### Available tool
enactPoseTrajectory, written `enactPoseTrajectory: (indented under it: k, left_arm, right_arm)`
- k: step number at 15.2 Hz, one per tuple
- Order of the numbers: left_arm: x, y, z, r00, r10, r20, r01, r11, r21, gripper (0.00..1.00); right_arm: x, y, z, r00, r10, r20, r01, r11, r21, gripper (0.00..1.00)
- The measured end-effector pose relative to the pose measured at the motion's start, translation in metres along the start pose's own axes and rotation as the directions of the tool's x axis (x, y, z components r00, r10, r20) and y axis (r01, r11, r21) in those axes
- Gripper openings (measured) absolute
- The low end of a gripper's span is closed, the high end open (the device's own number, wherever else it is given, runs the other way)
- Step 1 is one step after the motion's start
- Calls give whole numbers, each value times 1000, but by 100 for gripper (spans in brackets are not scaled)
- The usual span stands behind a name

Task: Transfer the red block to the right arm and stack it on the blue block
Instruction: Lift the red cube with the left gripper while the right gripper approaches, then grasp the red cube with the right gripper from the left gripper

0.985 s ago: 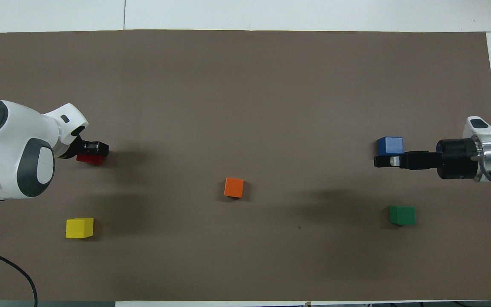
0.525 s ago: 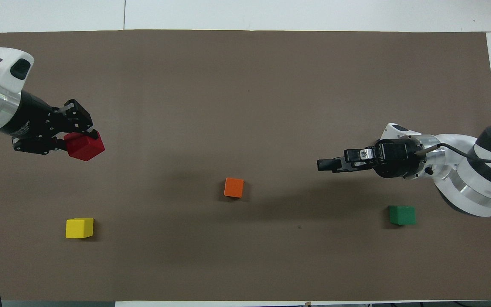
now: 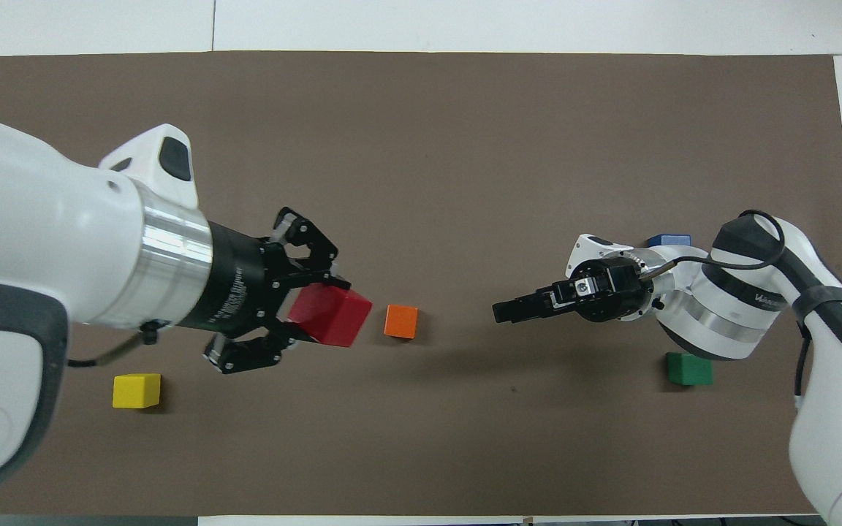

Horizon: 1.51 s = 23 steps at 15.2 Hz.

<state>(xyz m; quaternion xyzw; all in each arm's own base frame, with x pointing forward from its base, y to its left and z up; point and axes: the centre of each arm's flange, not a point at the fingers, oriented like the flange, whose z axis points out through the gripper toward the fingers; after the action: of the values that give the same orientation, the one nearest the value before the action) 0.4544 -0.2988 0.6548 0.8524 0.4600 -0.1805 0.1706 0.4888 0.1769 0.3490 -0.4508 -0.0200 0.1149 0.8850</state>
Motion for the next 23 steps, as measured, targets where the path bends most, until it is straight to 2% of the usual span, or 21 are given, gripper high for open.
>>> enactPoseTrajectory:
  k: [2, 5, 8, 12, 14, 17, 23]
  left_arm:
    - [-22, 8, 18, 992, -114, 54, 117, 992, -56, 55]
    - [-34, 10, 50, 954, -288, 87, 298, 947, -124, 55]
    - [-34, -4, 73, 894, -441, 83, 448, 885, -130, 55]
    - [-32, -23, 85, 824, -562, 69, 566, 816, -120, 55]
    - [-44, -30, 92, 810, -583, 65, 587, 802, -111, 55]
    - [-59, -36, 98, 813, -579, 62, 582, 805, -109, 55]
    - [-57, -38, 107, 808, -585, 73, 589, 797, -133, 55]
  right_arm:
    - [-4, 32, 7, 999, -22, 31, 20, 998, 56, 100]
    - [-14, 66, 14, 996, -42, 78, 31, 991, 128, 100]
    - [-15, 74, 20, 995, -65, 78, 52, 984, 169, 100]
    - [-6, 75, 38, 990, -134, 51, 121, 970, 210, 100]
    - [-4, 83, 42, 986, -156, 55, 141, 967, 211, 100]
    - [-2, 92, 40, 985, -162, 53, 148, 967, 209, 100]
    - [-8, 106, 67, 986, -144, 85, 118, 961, 250, 100]
